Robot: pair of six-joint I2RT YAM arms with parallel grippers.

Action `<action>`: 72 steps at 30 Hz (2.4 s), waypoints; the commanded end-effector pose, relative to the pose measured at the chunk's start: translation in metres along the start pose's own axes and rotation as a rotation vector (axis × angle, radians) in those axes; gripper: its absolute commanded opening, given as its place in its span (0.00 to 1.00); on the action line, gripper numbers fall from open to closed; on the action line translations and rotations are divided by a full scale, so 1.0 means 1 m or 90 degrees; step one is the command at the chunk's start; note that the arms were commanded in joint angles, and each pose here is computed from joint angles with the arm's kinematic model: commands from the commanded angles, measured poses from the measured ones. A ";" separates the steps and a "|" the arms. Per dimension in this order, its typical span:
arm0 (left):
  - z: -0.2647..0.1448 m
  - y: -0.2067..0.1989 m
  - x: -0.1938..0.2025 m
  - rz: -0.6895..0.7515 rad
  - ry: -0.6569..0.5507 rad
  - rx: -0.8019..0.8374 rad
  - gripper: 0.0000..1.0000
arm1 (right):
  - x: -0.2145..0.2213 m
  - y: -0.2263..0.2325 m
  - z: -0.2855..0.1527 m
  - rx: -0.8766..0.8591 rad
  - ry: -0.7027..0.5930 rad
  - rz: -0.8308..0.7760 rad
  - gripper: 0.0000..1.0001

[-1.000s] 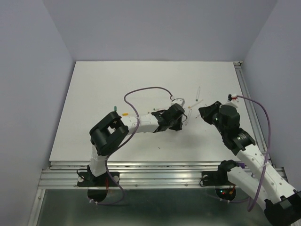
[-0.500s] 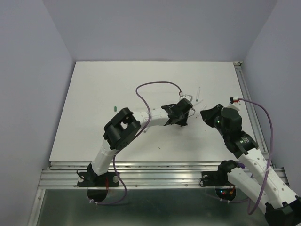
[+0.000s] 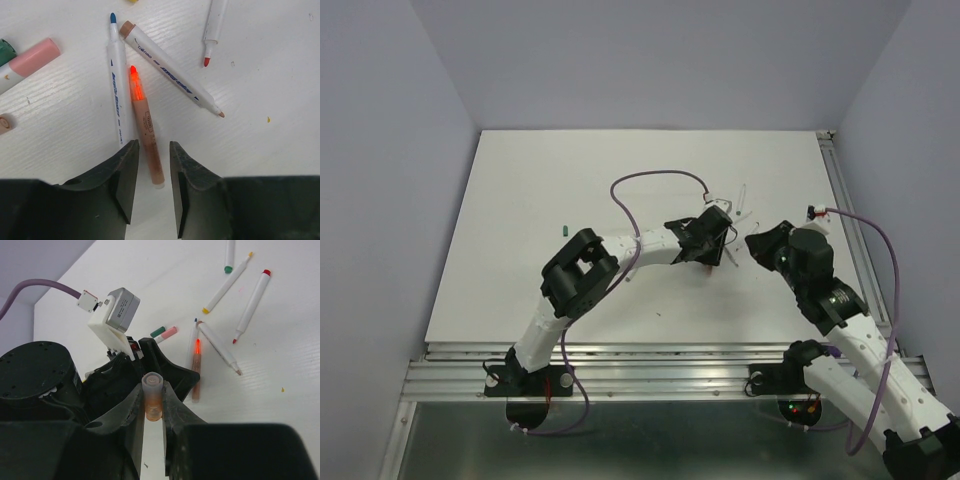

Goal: Open the pen caps

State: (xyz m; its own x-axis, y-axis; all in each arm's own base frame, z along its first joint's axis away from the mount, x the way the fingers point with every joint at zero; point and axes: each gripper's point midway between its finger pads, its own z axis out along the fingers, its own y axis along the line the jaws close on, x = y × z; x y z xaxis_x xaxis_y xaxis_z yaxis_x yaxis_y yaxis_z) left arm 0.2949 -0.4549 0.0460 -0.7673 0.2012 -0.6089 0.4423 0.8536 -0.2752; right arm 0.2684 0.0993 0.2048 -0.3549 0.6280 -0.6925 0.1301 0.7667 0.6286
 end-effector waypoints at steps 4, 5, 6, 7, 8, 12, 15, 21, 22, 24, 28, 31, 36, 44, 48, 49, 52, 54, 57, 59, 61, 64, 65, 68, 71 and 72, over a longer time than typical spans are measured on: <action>-0.058 -0.017 -0.050 -0.003 -0.083 0.038 0.56 | -0.011 0.011 -0.004 -0.015 -0.013 -0.014 0.01; -0.065 -0.016 -0.052 -0.002 -0.091 0.039 0.60 | -0.011 0.011 -0.004 -0.017 -0.011 -0.015 0.01; -0.081 -0.015 -0.057 -0.005 -0.109 0.044 0.62 | -0.012 0.012 -0.005 -0.017 -0.009 -0.015 0.01; -0.089 -0.012 -0.059 -0.010 -0.120 0.042 0.67 | -0.013 0.013 -0.006 -0.018 -0.010 -0.014 0.01; -0.097 -0.007 -0.062 -0.014 -0.135 0.033 0.69 | -0.013 0.013 -0.007 -0.017 -0.009 -0.013 0.01; -0.136 0.025 -0.063 -0.053 -0.183 -0.006 0.86 | -0.010 0.023 -0.012 -0.054 0.005 -0.026 0.01; -0.168 0.072 -0.045 -0.117 -0.208 -0.056 0.99 | 0.001 0.035 -0.008 -0.083 0.050 -0.021 0.01; -0.212 0.136 -0.013 -0.254 -0.247 -0.114 0.99 | 0.045 0.086 0.004 -0.269 0.171 0.033 0.01; -0.213 0.154 0.000 -0.271 -0.248 -0.147 0.99 | 0.056 0.092 0.006 -0.274 0.195 0.021 0.01; -0.220 0.168 0.013 -0.295 -0.251 -0.163 0.99 | 0.069 0.096 0.028 -0.224 0.201 -0.003 0.01; -0.229 0.184 0.046 -0.339 -0.240 -0.165 0.99 | 0.128 0.143 0.039 -0.242 0.264 -0.101 0.02; -0.233 0.189 0.061 -0.362 -0.226 -0.166 0.99 | 0.156 0.173 0.066 -0.260 0.297 -0.126 0.02; -0.244 0.189 0.074 -0.376 -0.221 -0.147 0.99 | 0.191 0.207 0.117 -0.258 0.317 -0.172 0.02; -0.259 0.199 0.078 -0.387 -0.255 -0.152 0.99 | 0.259 0.239 0.177 -0.237 0.365 -0.292 0.05; -0.263 0.197 0.072 -0.386 -0.274 -0.139 0.99 | 0.273 0.237 0.191 -0.205 0.351 -0.314 0.06; -0.264 0.196 0.070 -0.385 -0.279 -0.135 0.99 | 0.280 0.235 0.194 -0.197 0.359 -0.321 0.06; -0.265 0.196 0.069 -0.382 -0.278 -0.140 0.99 | 0.289 0.230 0.196 -0.181 0.365 -0.332 0.07; -0.266 0.197 0.067 -0.382 -0.282 -0.141 0.99 | 0.292 0.227 0.197 -0.176 0.366 -0.333 0.09; -0.265 0.197 0.069 -0.382 -0.279 -0.143 0.99 | 0.293 0.225 0.196 -0.166 0.363 -0.341 0.14; -0.265 0.197 0.068 -0.382 -0.279 -0.143 0.99 | 0.292 0.226 0.195 -0.167 0.361 -0.345 0.18; -0.265 0.197 0.068 -0.383 -0.281 -0.142 0.99 | 0.291 0.226 0.194 -0.167 0.361 -0.345 0.32; -0.266 0.198 0.068 -0.385 -0.284 -0.142 0.99 | 0.291 0.227 0.194 -0.169 0.361 -0.346 0.41; -0.266 0.198 0.068 -0.384 -0.283 -0.143 0.99 | 0.290 0.228 0.193 -0.170 0.360 -0.348 0.44; -0.266 0.197 0.067 -0.383 -0.281 -0.141 0.99 | 0.288 0.229 0.192 -0.170 0.359 -0.347 0.54; -0.266 0.196 0.067 -0.382 -0.281 -0.138 0.99 | 0.275 0.235 0.189 -0.171 0.337 -0.341 0.64; -0.266 0.195 0.067 -0.382 -0.278 -0.135 0.99 | 0.268 0.239 0.188 -0.175 0.323 -0.345 0.73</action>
State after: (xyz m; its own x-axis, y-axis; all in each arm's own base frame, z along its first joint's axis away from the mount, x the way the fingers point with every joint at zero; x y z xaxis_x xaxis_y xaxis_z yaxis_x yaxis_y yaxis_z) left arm 0.2023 -0.1513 0.1454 -0.5968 -0.4886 -0.6365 -0.1188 0.8383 -0.5321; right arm 0.3650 0.4666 0.0467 -0.7655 -0.0656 -0.6400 -0.3649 0.8636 0.3479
